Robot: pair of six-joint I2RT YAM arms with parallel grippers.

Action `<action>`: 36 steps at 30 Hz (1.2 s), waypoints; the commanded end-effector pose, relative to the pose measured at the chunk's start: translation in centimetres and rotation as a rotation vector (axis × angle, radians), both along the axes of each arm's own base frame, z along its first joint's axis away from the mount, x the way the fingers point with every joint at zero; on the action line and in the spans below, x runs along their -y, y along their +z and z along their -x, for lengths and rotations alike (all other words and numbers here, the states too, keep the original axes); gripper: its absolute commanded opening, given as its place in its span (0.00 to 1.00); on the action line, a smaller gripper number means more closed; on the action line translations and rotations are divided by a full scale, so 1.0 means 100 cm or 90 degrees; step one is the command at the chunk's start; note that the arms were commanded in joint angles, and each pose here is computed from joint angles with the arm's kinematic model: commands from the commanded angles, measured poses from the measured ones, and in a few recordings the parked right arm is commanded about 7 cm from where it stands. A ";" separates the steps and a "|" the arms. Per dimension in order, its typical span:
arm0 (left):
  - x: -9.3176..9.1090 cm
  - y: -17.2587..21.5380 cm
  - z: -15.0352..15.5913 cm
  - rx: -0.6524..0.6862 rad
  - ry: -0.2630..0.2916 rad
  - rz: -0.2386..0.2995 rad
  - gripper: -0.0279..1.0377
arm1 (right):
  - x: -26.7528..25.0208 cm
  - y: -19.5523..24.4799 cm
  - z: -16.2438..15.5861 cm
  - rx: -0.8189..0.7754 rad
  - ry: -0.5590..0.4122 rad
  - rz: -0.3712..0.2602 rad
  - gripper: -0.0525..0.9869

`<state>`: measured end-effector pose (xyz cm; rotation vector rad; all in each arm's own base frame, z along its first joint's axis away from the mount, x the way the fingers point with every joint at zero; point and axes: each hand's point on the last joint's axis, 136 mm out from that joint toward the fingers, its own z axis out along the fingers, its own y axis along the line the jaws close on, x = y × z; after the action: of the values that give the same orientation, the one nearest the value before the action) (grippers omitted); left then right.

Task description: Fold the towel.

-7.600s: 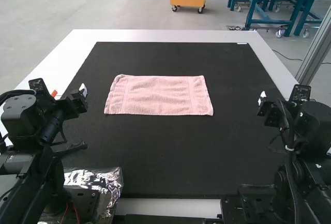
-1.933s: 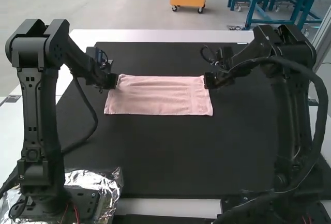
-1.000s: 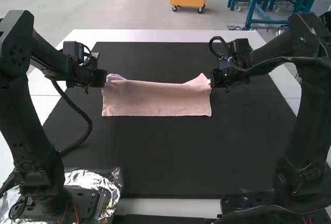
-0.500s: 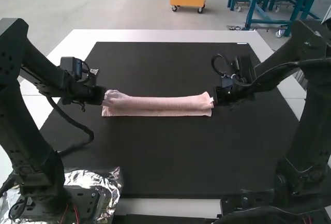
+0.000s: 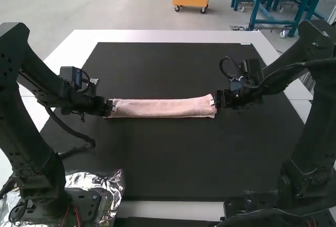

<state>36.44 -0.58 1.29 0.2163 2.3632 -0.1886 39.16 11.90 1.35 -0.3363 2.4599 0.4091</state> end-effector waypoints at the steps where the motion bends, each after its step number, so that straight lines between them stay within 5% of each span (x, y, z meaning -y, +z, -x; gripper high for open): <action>1: -0.008 0.027 -0.013 0.052 0.020 0.009 0.94 | -0.001 0.044 -0.021 0.071 -0.008 -0.013 0.93; 7: -0.020 0.066 -0.026 0.131 0.063 0.067 0.94 | -0.016 0.027 -0.013 0.045 0.015 -0.010 0.92; 22: -0.021 0.071 -0.027 0.138 0.063 0.077 0.94 | -0.040 -0.022 -0.001 -0.010 0.053 0.004 0.90; 25: -0.021 0.072 -0.027 0.140 0.063 0.078 0.94 | -0.039 -0.031 0.002 -0.020 0.059 0.009 0.69; 29: -0.021 0.073 -0.028 0.145 0.063 0.077 0.94 | -0.041 -0.038 0.009 -0.025 0.073 0.002 0.03; 36: -0.022 0.076 -0.030 0.155 0.062 0.076 0.94 | -0.023 -0.027 0.007 -0.019 0.042 -0.008 0.03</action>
<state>38.71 1.27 7.22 0.0610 2.1591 -0.2405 39.37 15.23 -1.39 -0.4373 2.4569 0.4379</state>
